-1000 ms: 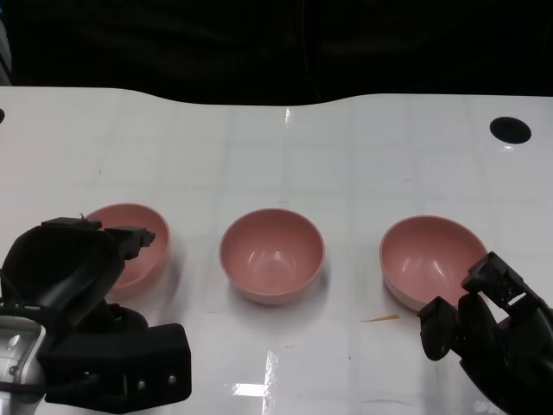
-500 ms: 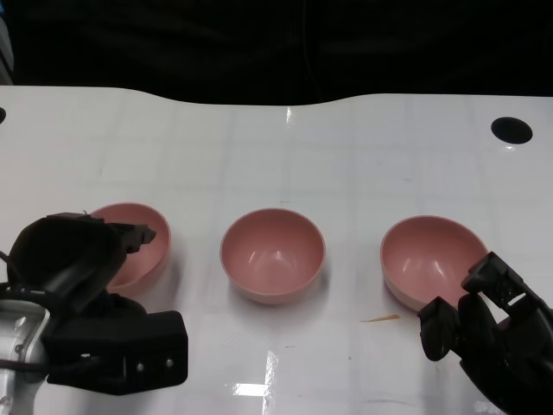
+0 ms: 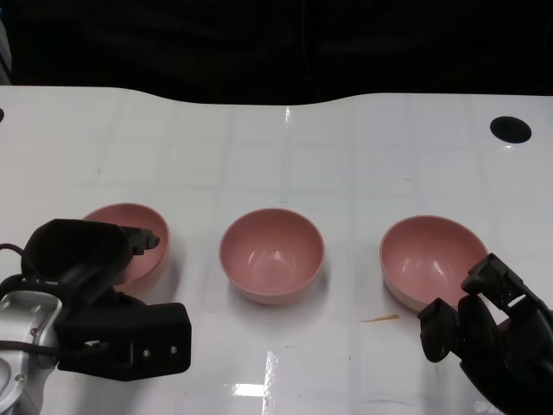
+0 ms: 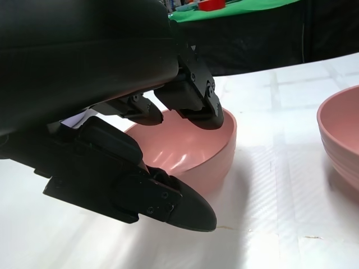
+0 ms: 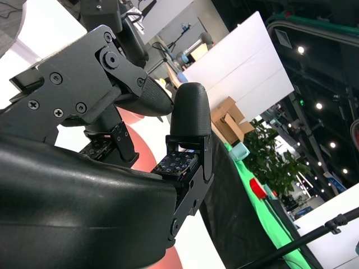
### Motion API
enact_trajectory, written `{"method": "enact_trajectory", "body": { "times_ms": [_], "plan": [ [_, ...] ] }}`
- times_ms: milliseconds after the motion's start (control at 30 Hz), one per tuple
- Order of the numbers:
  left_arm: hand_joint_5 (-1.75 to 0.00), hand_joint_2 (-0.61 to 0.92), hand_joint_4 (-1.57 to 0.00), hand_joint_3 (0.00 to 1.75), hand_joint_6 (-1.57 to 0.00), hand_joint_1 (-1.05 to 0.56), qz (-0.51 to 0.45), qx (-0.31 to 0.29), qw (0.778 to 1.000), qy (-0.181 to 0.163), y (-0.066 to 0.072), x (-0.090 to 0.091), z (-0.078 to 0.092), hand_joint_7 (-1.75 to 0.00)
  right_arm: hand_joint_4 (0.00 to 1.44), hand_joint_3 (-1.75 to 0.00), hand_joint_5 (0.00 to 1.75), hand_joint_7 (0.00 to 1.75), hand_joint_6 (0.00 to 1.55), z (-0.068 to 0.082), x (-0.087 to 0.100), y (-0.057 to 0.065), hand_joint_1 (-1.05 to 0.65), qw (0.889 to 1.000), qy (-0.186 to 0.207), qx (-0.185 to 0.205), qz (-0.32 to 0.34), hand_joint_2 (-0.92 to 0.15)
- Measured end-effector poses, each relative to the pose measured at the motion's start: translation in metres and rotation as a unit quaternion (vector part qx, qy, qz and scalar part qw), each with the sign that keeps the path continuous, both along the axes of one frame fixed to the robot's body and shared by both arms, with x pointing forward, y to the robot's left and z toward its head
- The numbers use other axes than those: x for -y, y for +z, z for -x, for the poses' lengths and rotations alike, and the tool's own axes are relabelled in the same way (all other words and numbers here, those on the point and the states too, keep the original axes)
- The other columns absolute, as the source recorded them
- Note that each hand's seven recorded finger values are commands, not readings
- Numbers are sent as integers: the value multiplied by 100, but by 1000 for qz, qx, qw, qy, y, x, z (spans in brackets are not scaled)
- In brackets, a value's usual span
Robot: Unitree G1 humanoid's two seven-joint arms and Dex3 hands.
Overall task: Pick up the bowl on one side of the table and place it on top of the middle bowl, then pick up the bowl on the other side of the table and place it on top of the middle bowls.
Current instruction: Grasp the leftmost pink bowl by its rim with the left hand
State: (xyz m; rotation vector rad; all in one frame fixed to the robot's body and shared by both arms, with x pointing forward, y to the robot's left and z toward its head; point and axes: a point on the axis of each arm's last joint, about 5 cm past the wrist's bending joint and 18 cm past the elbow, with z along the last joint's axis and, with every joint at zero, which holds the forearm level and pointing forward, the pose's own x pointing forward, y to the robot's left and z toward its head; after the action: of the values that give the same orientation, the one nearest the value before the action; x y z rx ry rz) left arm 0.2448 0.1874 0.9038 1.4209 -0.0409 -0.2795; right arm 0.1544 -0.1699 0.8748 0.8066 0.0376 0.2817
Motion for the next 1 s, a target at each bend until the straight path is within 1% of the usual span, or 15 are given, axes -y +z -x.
{"method": "enact_trajectory", "body": {
  "times_ms": [233, 367, 633, 733, 833, 933, 1000],
  "plan": [
    [-1, 92, -56, 9, -68, -74, -7, -11, 1000, -2, -8, 1, -5, -1, 81, -120, 175, 142, 80, 0, 1, 0, -5, 1000, 2, 2, -1, -51],
    [-1, 92, -56, 12, -67, -72, -18, -31, 999, -1, -15, 1, -7, 0, 81, -119, 175, 142, 80, 1, 1, -1, -6, 1000, 1, 0, 0, -51],
    [-2, 92, -59, 13, -69, -67, -21, -34, 999, 2, -20, 2, -11, -1, 81, -118, 175, 142, 81, 2, 1, -1, -6, 1000, 0, -2, 0, -53],
    [-1, 92, -59, 14, -68, -63, -14, -42, 999, 3, -23, 2, -10, 0, 80, -118, 175, 142, 80, 2, 1, -1, -5, 1000, 1, -1, -1, -53],
    [-2, 92, -61, 14, -69, -55, -13, -45, 999, 2, -23, 3, -11, 0, 80, -118, 175, 141, 80, 2, 1, -1, -5, 1000, 1, 0, -1, -53],
    [-3, 92, -64, 13, -71, -49, -15, -48, 999, 3, -23, 3, -14, -1, 80, -117, 175, 141, 80, 2, 1, -1, -5, 1000, 1, 0, -1, -53],
    [-4, 92, -70, 12, -74, -44, -16, -51, 999, 4, -24, 3, -15, -2, 80, -117, 175, 141, 80, 2, 1, -1, -5, 1000, 1, 0, -1, -53]
  ]
}}
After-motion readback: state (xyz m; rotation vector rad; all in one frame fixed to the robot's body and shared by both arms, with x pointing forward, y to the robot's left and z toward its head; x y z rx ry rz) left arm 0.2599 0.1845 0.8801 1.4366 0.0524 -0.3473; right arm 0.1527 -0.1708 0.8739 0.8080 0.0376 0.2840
